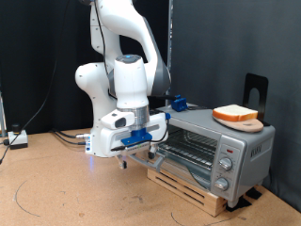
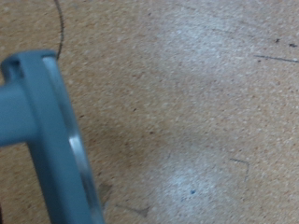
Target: Make a piece of toast with the oven
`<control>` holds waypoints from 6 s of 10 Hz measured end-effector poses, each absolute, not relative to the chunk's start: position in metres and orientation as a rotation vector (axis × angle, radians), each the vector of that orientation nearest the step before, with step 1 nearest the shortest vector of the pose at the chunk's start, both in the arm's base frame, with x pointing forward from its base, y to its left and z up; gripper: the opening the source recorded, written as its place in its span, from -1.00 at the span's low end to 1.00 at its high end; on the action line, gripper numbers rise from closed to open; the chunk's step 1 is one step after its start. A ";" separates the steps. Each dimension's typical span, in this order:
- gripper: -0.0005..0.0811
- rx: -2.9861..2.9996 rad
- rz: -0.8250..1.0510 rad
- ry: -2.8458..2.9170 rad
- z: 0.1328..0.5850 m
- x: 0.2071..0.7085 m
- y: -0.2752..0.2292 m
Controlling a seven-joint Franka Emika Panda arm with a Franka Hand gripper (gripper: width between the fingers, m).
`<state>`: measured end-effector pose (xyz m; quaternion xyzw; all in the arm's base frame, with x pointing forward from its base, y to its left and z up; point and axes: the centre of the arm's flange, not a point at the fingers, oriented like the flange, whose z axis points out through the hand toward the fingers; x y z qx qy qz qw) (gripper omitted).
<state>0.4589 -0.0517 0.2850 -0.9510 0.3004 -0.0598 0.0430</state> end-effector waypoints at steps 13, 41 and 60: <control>0.99 -2.937 -0.186 1.114 0.211 0.503 -0.099; 0.99 -2.354 0.120 -0.491 0.443 0.410 -0.049; 0.99 -2.361 -0.222 -1.123 0.548 0.290 0.065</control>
